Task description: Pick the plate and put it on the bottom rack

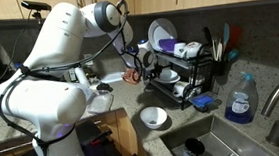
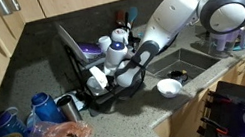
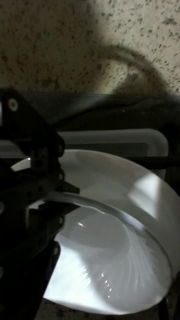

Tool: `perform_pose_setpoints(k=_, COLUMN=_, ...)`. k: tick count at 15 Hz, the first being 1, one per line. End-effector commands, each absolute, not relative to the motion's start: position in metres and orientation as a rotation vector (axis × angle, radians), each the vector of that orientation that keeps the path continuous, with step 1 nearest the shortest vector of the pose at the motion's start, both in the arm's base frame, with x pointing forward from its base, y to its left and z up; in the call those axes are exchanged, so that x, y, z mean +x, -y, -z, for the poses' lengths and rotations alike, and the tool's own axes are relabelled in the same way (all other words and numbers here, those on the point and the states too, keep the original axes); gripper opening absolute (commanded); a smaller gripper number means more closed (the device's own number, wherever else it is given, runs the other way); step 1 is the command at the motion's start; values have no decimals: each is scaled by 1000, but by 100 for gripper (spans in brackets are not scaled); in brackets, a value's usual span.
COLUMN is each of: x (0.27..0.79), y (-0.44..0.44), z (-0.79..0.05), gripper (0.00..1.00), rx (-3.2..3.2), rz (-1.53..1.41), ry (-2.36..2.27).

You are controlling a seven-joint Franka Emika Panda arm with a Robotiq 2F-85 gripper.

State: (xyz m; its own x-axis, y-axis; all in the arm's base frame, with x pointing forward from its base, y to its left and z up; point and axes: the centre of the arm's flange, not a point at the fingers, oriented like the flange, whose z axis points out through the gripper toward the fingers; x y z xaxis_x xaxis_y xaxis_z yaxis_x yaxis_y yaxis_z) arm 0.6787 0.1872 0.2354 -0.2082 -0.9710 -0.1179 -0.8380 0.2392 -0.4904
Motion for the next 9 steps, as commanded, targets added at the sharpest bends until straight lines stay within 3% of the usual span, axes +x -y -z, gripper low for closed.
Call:
perform_pose_setpoints(k=1, x=672, y=-194, z=-236, gripper=2, rx=-1637, rz=434, ry=-2103)
perform_pose_setpoints(k=9, x=672, y=-199, z=-229, gripper=2, rx=-1652, rz=438, ry=-2099)
